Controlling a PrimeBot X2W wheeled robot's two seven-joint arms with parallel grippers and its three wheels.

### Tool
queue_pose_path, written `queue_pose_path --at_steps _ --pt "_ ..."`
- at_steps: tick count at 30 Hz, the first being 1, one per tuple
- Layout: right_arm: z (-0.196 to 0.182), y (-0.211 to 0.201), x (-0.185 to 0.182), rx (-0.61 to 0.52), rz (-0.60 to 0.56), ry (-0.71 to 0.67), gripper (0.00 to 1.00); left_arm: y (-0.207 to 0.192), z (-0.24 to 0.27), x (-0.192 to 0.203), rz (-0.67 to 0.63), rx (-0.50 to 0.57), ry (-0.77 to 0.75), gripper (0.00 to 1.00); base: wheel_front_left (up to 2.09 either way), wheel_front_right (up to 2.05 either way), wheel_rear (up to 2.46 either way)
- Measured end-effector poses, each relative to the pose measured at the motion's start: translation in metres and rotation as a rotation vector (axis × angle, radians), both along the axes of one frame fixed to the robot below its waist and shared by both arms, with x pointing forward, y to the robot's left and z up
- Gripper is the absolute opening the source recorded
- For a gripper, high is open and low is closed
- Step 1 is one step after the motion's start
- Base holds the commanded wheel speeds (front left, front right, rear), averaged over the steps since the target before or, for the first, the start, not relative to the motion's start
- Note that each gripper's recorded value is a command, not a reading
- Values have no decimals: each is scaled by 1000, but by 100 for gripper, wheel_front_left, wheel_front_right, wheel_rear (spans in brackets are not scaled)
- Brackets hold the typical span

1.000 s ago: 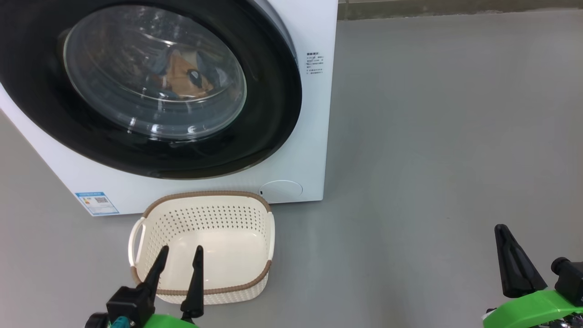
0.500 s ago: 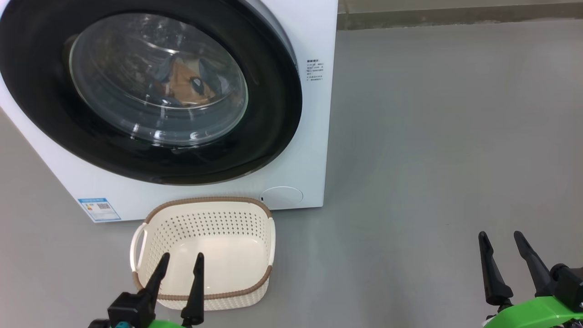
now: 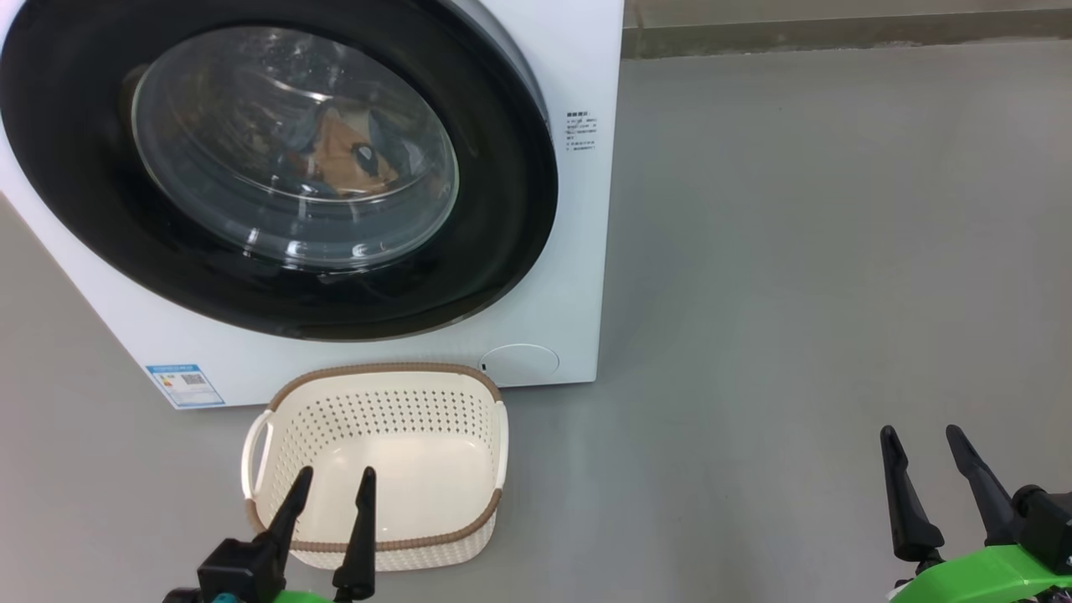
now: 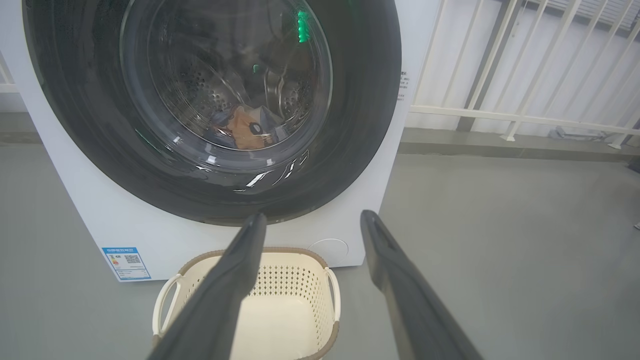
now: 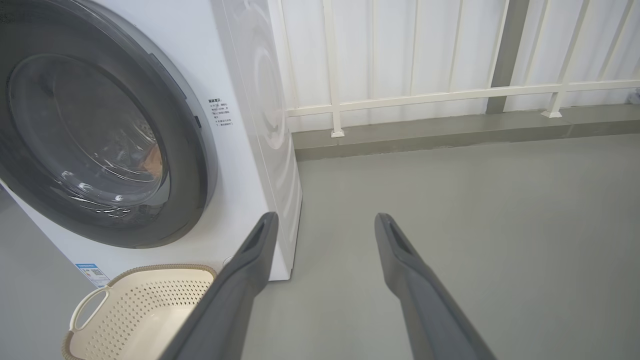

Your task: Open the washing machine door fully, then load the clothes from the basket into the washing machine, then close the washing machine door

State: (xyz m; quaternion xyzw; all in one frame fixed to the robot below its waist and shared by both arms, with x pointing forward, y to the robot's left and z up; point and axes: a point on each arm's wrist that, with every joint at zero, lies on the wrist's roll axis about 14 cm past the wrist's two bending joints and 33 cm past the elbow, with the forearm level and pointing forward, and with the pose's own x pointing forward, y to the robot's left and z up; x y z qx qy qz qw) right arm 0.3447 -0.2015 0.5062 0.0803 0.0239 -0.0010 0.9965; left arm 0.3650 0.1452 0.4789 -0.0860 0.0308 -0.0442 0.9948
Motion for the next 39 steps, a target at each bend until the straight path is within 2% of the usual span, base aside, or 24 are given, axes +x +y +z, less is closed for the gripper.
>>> queue_pose_path --at_steps 22,23,28,39 --pt "-3 4 4 -1 13 8 100 2 -5 -3 8 10 23 100 0 0 0" --pt "-4 5 5 0 16 11 0 2 -7 -4 9 10 27 0 0 0 0" --pt "-36 11 -5 36 16 111 0 -1 -39 -22 13 5 133 0 0 0 0" --pt "-42 10 -7 148 -3 128 0 4 -47 -24 46 -99 185 0 0 0 0"
